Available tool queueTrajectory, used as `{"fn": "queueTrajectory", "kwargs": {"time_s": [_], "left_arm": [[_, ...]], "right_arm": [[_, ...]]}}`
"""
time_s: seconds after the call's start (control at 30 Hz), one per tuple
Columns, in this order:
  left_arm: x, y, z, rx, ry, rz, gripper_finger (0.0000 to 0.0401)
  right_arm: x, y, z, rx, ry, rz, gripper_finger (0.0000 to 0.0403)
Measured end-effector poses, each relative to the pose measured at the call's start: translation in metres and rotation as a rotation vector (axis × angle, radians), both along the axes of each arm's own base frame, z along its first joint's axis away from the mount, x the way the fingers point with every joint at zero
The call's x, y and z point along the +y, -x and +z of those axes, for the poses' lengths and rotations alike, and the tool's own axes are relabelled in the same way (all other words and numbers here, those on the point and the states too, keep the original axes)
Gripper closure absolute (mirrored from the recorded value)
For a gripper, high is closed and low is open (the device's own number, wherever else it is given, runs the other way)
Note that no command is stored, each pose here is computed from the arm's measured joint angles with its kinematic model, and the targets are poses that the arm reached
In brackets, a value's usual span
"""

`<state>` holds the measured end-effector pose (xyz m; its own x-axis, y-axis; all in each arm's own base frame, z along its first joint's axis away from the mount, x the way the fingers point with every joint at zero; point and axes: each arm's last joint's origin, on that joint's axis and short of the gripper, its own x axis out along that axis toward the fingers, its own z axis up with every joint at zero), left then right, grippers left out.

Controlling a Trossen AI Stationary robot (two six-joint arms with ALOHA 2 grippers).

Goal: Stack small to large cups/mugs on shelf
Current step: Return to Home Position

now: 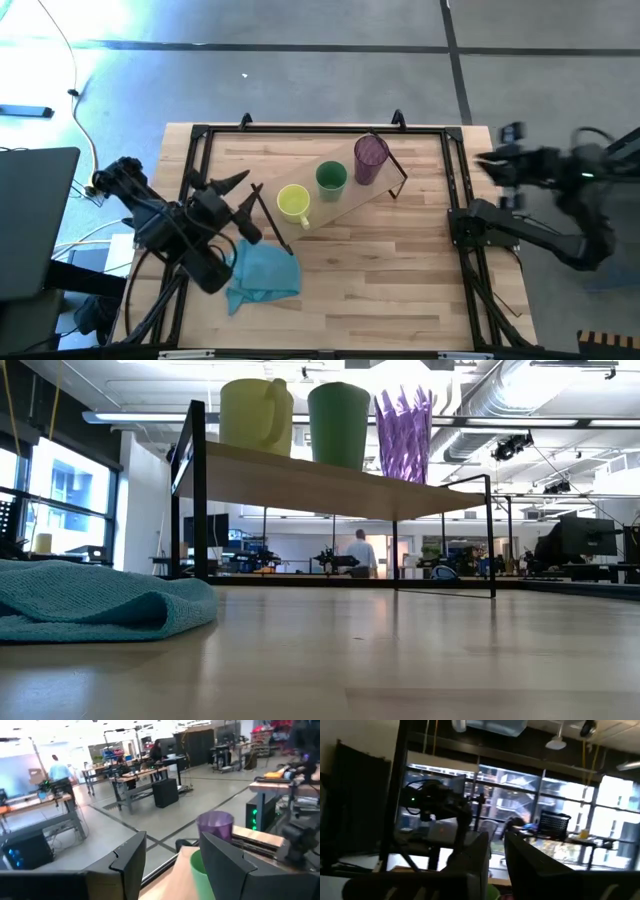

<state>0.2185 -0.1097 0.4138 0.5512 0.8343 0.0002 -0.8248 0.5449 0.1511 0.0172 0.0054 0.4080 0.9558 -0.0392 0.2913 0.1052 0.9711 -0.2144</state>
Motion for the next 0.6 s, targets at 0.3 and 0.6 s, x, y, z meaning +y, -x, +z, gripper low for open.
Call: {"fn": "queueTrajectory", "kwargs": {"time_s": [0.3, 0.6], "left_arm": [[0.017, 0.023, -0.032, -0.111, 0.074, 0.008, 0.0229], [0.016, 0.022, -0.057, -0.232, 0.153, 0.005, 0.0229]], "right_arm": [[-0.024, -0.042, -0.041, -0.046, -0.105, 0.120, 0.0350], [-0.017, -0.031, -0.025, -0.058, -0.119, 0.139, 0.0350]]}}
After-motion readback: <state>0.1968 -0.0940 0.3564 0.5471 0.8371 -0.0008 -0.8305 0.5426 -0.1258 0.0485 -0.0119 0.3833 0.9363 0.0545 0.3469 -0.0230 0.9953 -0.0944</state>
